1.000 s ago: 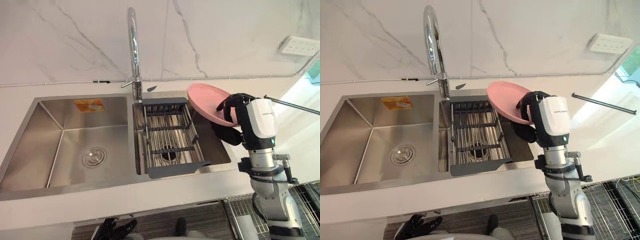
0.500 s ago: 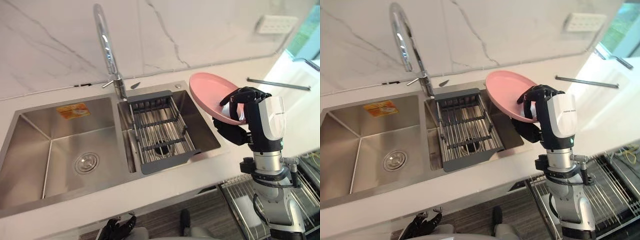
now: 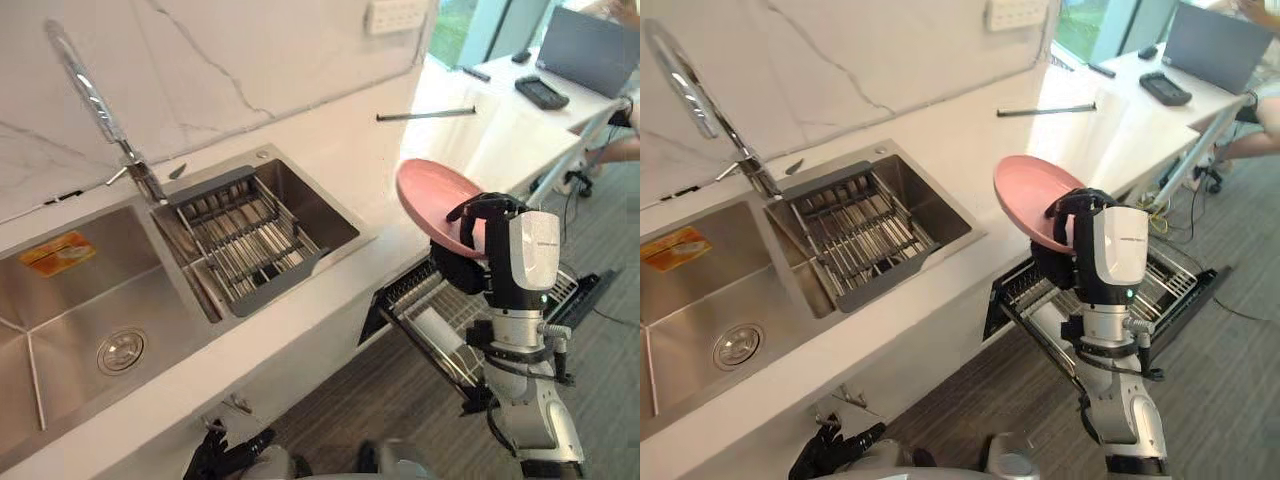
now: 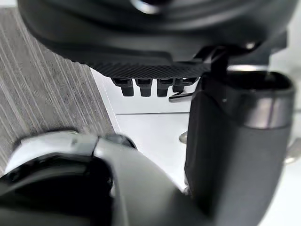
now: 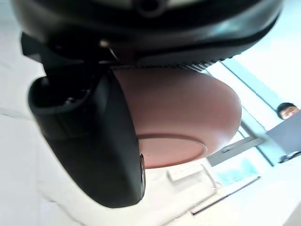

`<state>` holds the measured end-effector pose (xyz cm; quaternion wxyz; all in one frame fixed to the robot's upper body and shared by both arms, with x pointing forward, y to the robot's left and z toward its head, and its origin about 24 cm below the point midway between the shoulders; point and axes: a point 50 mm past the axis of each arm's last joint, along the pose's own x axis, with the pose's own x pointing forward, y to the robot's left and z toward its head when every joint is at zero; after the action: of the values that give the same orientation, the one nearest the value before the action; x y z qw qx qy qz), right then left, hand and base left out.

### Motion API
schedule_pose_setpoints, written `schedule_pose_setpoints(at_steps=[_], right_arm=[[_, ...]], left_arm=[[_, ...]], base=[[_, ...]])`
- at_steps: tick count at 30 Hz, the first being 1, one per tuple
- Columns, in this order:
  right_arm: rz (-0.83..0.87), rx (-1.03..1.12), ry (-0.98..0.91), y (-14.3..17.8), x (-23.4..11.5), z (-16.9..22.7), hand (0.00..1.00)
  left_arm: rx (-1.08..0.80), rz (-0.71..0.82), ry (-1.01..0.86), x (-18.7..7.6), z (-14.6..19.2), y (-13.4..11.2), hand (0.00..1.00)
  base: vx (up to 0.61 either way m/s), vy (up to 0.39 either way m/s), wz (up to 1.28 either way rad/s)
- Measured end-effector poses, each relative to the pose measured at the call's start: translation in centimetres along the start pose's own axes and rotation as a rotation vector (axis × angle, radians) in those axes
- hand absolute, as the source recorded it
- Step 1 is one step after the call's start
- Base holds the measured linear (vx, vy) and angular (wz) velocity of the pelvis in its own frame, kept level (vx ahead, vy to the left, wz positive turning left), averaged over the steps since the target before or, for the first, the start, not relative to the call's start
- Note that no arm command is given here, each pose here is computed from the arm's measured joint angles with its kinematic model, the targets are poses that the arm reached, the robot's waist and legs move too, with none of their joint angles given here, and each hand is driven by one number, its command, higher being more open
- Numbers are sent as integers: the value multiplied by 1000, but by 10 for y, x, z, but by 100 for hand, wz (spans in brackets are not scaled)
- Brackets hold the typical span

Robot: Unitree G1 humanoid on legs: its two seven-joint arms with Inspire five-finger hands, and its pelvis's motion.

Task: Walk over to the sink, pick up the cup, carry it to the dishwasher, place the cup inside the dishwasher, then close the dishwasher door

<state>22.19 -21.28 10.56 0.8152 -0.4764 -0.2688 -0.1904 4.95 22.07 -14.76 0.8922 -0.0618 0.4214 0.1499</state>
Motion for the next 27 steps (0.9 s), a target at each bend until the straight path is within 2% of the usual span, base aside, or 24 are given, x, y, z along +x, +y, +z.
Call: schedule_pose_setpoints(at_steps=[4, 7, 17, 22, 27], right_arm=[[11, -28, 16, -3, 1, -6, 0], [23, -54, 39, -6, 0, -11, 0], [130, -106, 252, -3, -36, -46, 0], [133, -138, 442, -2, -58, -71, 0], [77, -177, 525, 1, -58, -83, 0]], left_arm=[[49, 28, 29, -4, -4, 16, 100], [45, 37, 61, -7, -12, 18, 100], [60, 31, 93, -13, -21, 20, 100], [97, 4, 79, -9, -15, 18, 100], [111, -38, 7, 5, 8, 6, 100]], base=[[37, -17, -38], [48, 39, -16], [-8, 49, -2], [-39, 20, -2], [-46, 2, -2]])
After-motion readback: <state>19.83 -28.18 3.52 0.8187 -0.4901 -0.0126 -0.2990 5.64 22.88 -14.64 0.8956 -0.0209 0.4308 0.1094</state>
